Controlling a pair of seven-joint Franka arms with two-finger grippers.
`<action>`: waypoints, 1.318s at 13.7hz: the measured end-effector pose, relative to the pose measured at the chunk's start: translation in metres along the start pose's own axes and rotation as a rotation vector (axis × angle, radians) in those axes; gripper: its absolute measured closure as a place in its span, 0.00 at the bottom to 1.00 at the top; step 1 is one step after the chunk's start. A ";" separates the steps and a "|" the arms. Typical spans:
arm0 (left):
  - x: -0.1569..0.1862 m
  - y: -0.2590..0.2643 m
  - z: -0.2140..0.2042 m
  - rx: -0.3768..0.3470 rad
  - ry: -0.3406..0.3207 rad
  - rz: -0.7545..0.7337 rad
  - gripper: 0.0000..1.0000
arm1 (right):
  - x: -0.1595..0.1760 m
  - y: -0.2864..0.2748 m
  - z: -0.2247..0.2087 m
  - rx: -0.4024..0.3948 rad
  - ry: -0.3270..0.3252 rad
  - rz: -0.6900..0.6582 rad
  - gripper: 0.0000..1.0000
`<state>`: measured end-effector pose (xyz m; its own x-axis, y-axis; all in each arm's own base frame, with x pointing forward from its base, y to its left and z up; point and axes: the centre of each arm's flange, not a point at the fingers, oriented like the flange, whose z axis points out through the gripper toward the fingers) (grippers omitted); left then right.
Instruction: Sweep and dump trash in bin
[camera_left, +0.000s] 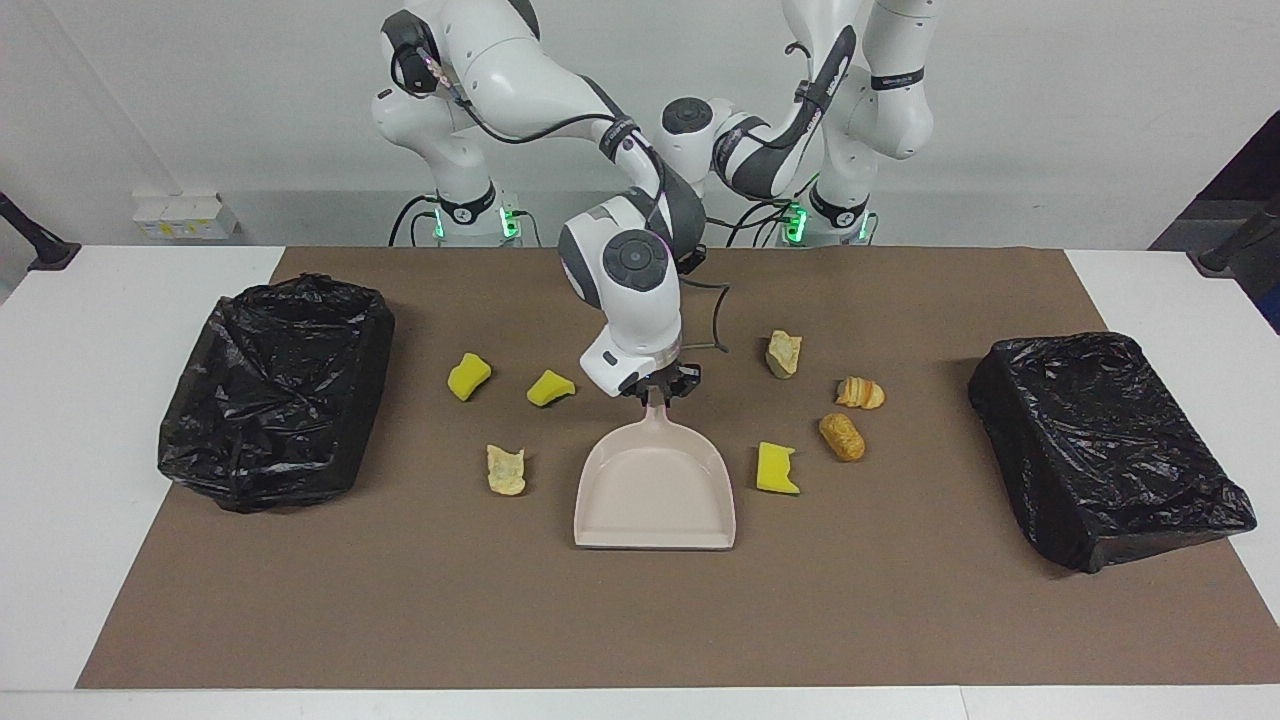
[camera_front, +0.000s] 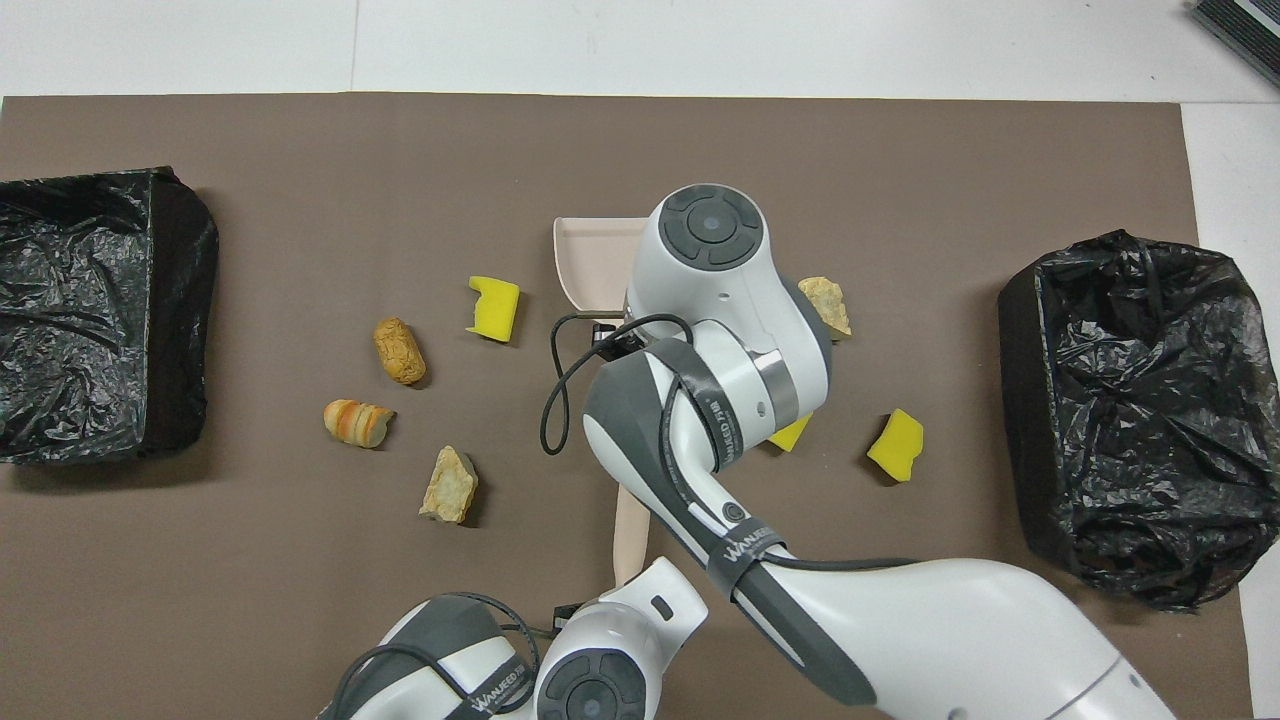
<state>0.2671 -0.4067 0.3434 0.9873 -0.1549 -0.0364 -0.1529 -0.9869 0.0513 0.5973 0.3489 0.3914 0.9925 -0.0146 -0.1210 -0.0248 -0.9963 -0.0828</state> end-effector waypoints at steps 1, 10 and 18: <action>0.000 -0.002 -0.004 0.018 -0.020 -0.004 0.74 | -0.002 0.013 -0.019 -0.006 -0.015 -0.053 0.67; 0.074 -0.139 -0.112 0.012 -0.053 -0.331 0.74 | -0.019 0.157 -0.130 -0.117 -0.125 -0.621 0.67; 0.139 -0.347 -0.105 0.015 -0.059 -0.392 0.74 | -0.015 0.170 -0.084 -0.153 -0.102 -1.366 0.67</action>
<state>0.4615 -0.0813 0.4249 0.9666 0.2323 -0.1080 0.2344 -0.9721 0.0073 0.5878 0.1728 0.4625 0.2039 0.9734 -0.1047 0.9733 -0.2131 -0.0855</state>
